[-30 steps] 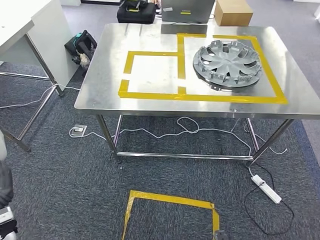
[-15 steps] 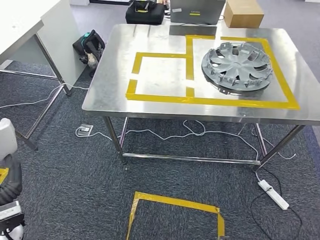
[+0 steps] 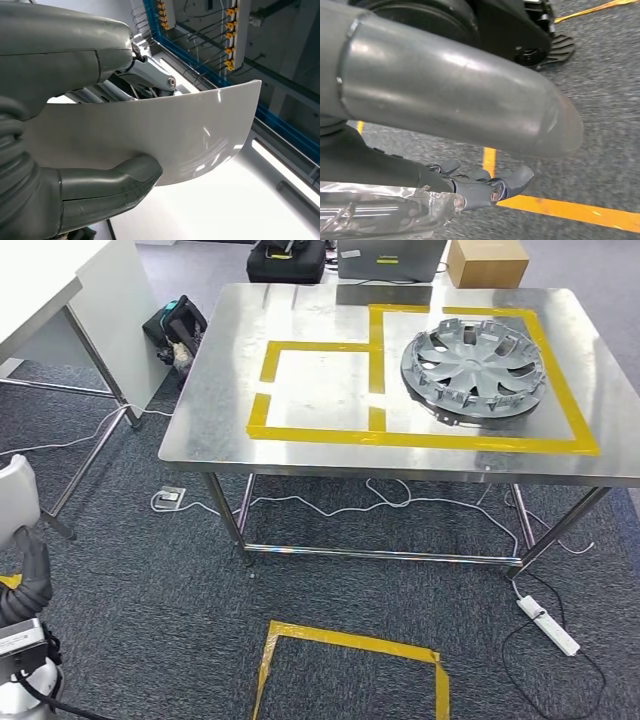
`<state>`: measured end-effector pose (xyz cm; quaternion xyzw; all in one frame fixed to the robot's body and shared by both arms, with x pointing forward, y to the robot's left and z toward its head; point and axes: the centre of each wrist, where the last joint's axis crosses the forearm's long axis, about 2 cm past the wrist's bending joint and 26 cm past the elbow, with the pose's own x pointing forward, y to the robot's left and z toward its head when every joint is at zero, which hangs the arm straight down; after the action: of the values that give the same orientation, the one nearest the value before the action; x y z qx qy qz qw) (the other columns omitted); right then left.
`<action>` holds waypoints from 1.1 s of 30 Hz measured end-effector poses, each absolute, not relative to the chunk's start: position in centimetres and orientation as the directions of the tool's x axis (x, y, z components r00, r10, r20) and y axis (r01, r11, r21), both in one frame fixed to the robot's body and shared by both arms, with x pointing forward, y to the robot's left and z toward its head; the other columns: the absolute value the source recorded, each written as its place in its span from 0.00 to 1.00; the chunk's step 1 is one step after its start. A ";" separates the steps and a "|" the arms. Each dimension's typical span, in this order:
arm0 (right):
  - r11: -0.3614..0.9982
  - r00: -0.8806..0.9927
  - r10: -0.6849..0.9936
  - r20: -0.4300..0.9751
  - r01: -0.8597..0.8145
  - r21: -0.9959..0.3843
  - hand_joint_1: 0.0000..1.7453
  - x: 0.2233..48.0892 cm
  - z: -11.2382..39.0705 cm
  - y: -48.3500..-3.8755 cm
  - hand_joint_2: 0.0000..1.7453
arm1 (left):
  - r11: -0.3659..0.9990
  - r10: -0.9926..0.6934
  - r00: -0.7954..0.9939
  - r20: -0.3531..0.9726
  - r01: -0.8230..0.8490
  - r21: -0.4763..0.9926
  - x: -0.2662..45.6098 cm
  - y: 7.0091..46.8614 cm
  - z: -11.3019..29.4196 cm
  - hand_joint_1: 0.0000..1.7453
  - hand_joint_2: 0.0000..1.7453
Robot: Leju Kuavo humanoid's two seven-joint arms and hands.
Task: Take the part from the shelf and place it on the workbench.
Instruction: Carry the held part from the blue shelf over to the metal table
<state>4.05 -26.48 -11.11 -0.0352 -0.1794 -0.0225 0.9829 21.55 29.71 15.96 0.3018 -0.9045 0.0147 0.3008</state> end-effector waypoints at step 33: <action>0.998 0.919 0.001 0.395 0.023 -0.057 0.00 4.5 -11.0 -26.1 0.00 | 0.818 -0.556 -0.638 0.533 -0.533 0.216 21.0 29.7 15.5 1.00 1.00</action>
<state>4.49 -26.11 -11.04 -0.0305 -0.2015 -0.0057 0.9790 21.03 29.69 15.48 0.3009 -0.9047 -0.0191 0.3011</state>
